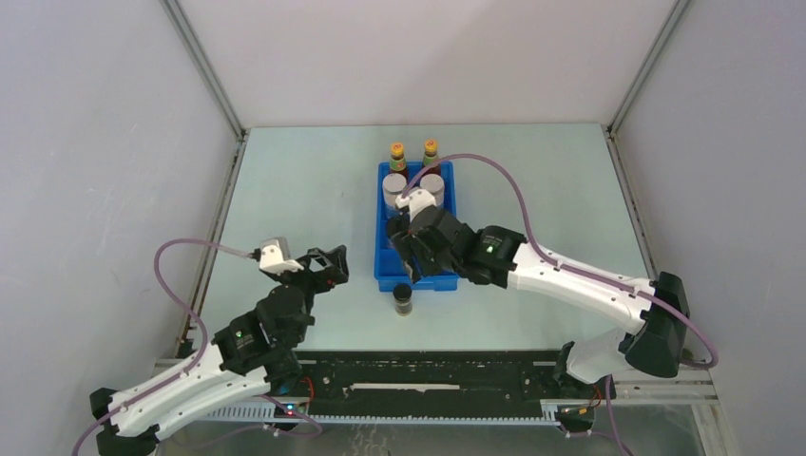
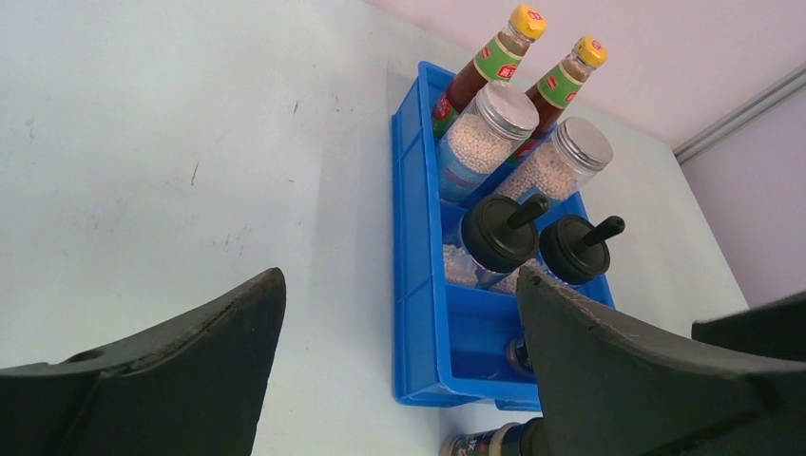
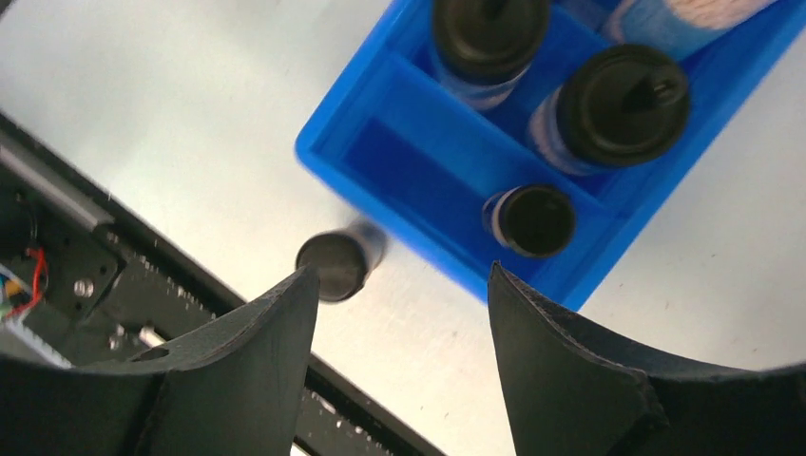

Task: Organize the condiment bottles
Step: Place the bottle in the storage box, then pick up the bottle from the center of the board.

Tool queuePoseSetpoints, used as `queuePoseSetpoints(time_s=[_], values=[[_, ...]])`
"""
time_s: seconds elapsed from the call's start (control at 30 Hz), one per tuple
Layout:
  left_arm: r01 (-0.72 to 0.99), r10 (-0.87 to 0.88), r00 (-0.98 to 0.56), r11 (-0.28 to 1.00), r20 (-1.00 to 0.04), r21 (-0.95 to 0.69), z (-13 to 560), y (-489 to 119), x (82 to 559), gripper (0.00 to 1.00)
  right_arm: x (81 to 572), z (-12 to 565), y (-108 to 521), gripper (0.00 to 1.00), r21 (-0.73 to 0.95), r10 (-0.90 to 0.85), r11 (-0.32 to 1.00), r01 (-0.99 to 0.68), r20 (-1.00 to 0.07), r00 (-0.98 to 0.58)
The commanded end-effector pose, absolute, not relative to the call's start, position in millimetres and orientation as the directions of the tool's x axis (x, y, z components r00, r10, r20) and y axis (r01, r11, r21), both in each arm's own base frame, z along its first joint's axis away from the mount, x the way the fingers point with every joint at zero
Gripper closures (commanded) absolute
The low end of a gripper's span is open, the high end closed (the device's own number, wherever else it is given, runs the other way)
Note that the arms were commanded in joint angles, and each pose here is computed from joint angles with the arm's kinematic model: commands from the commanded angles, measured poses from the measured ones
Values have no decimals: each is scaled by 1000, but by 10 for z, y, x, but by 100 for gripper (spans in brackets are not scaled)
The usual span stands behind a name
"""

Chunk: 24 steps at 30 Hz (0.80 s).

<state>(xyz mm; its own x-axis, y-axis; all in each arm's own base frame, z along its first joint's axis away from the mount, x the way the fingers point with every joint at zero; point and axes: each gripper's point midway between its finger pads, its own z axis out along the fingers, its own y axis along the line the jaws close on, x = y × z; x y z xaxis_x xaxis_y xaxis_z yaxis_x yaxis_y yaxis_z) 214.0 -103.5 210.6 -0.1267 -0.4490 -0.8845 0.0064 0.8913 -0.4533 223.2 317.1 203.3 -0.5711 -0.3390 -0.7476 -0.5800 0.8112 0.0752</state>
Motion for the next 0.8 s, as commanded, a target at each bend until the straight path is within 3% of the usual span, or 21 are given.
queuePoseSetpoints(time_s=[0.0, 0.77], values=[[-10, -474, -94, 880, -875, -475, 2205, -967, 2130, 5, 1975, 1988, 3210, 26, 41, -427, 765, -642, -714, -554], [-25, -495, -64, 869, -867, -494, 2198, -864, 2106, 5, 1784, 1514, 3630, 22, 72, -531, 664, -744, -656, -537]])
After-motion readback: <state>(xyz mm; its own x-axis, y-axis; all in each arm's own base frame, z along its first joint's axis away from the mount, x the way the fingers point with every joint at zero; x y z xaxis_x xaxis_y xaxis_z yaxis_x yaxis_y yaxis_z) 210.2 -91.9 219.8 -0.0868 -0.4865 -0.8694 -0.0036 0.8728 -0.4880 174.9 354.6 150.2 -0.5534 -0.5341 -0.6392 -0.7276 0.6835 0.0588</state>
